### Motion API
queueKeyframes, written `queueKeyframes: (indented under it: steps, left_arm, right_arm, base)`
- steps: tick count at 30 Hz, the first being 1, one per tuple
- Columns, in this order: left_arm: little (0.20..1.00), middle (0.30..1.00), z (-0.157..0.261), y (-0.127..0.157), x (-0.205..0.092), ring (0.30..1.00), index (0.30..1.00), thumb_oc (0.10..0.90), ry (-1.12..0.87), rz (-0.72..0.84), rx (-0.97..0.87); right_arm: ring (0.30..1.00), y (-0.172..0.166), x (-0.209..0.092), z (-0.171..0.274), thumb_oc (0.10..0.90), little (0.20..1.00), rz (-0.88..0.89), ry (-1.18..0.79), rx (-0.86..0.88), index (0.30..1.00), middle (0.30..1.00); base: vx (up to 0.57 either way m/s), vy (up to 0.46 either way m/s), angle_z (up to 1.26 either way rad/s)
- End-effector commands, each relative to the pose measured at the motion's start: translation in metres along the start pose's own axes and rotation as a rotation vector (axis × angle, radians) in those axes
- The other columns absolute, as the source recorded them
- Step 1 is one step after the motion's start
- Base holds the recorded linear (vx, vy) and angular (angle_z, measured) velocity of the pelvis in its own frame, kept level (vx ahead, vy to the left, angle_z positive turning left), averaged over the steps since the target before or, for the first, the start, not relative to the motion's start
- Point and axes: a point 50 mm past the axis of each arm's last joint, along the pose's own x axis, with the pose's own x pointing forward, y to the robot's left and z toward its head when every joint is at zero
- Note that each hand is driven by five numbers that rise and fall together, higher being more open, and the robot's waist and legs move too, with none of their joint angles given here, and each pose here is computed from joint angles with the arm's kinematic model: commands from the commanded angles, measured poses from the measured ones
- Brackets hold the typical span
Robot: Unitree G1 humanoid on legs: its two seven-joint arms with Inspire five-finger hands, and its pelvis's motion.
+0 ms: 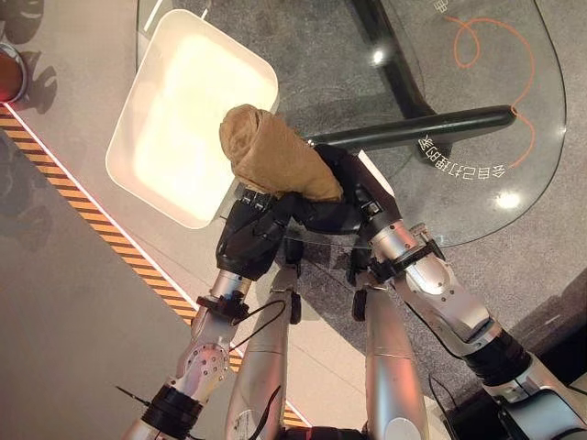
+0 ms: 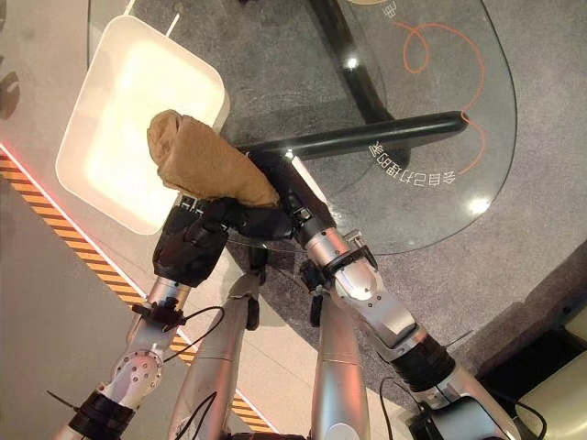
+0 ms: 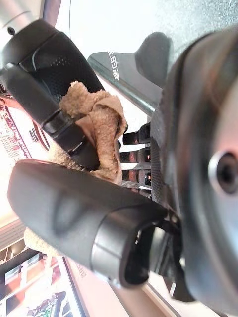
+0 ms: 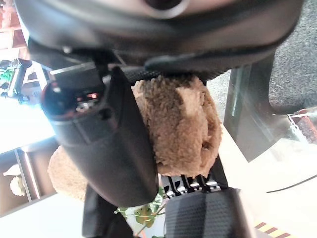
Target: Wipe the table with a cloth and put it in the basket.
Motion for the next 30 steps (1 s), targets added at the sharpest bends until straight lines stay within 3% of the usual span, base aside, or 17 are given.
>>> queueKeyframes:
  steps: [1, 17, 22, 26, 30]
  left_arm:
    - [0.9, 0.9, 0.016, -0.036, 0.01, 0.9, 0.9, 0.8, -0.121, -0.254, -0.034]
    - [0.9, 0.9, 0.023, -0.052, 0.016, 0.9, 0.9, 0.8, -0.166, -0.343, -0.128]
    - [0.9, 0.9, 0.023, -0.052, 0.016, 0.9, 0.9, 0.8, -0.155, -0.32, -0.133]
    - [0.9, 0.9, 0.02, -0.054, 0.017, 0.9, 0.9, 0.8, -0.15, -0.325, -0.164]
    - [0.9, 0.9, 0.02, -0.057, 0.017, 0.9, 0.9, 0.8, -0.142, -0.325, -0.166]
  right_arm:
    - [0.3, 0.03, 0.004, 0.069, 0.1, 0.2, 0.17, -0.356, -0.012, 0.3, 0.3]
    - [0.3, 0.037, 0.005, 0.039, 0.1, 0.2, 0.252, -0.176, -0.166, 0.3, 0.3]
    - [0.3, 0.042, 0.004, 0.042, 0.1, 0.2, 0.325, -0.187, -0.125, 0.3, 0.3]
    - [0.3, 0.057, 0.003, 0.044, 0.1, 0.2, 0.528, -0.16, -0.092, 0.3, 0.3]
    - [0.3, 0.066, 0.0, 0.048, 0.1, 0.2, 0.598, -0.17, -0.079, 0.3, 0.3]
  base:
    - [0.0, 0.0, 0.0]
    - [0.0, 0.0, 0.0]
    - [0.0, 0.0, 0.0]
    - [0.0, 0.0, 0.0]
    - [0.0, 0.0, 0.0]
